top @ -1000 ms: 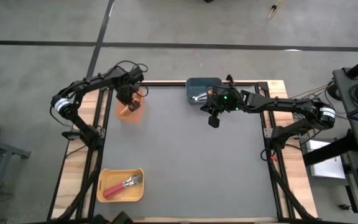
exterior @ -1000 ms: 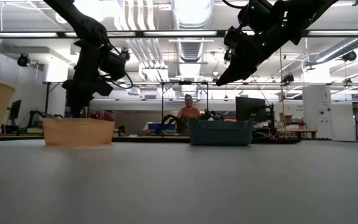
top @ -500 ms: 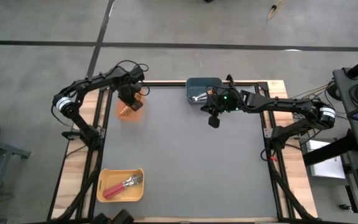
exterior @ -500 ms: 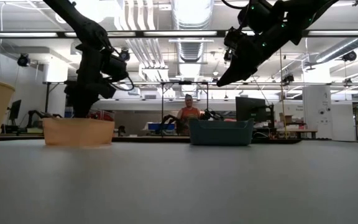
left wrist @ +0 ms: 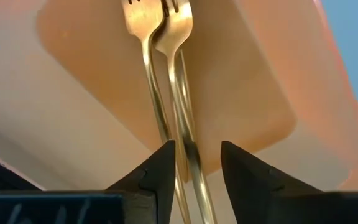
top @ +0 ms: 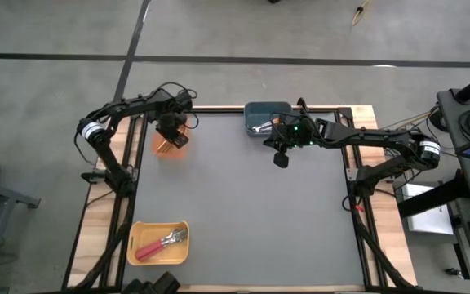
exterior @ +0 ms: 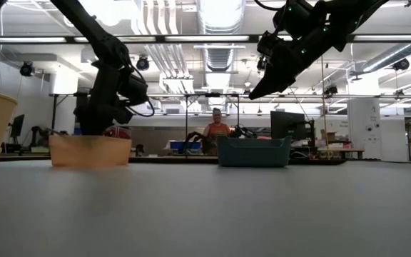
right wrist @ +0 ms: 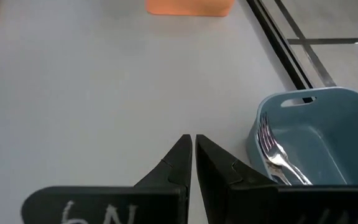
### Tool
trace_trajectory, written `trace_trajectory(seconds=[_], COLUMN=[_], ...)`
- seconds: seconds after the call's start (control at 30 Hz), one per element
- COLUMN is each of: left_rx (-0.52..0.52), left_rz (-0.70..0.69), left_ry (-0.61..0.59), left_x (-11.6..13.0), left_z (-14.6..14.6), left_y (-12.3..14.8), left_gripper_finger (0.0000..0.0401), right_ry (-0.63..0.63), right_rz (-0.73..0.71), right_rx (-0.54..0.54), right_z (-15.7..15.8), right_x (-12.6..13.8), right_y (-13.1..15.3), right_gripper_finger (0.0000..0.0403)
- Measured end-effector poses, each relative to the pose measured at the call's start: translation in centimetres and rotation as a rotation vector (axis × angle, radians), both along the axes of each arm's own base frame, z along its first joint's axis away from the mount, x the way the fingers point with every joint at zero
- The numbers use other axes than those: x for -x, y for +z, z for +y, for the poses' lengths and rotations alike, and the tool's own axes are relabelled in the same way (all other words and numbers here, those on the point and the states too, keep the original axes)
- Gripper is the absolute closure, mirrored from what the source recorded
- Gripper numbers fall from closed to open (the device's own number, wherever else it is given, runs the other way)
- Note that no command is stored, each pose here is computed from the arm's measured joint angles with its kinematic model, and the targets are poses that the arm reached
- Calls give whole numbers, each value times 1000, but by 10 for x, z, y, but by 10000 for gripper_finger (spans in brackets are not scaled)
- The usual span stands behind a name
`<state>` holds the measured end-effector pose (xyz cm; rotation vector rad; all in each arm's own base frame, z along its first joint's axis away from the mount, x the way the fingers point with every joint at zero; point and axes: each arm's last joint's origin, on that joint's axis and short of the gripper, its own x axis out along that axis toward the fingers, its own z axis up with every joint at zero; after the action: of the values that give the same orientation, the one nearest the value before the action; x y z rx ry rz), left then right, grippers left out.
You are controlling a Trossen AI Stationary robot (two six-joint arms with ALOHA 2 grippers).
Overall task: Sort silverware by color (type)
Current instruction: Adjust the gold fork into the orange bin
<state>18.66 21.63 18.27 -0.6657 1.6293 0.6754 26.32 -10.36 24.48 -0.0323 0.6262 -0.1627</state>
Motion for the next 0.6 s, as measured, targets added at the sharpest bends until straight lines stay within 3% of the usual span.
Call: trace_trajectory(seconds=[0.6], left_rx=[-2], left_rz=[-1], left_ry=[6], left_x=[0], left_z=[1], left_y=[-1], left_gripper_finger=[395], right_ry=[0], right_rz=[1], right_rx=[1], right_z=[0], right_x=[0], right_y=[0], right_gripper_finger=[390])
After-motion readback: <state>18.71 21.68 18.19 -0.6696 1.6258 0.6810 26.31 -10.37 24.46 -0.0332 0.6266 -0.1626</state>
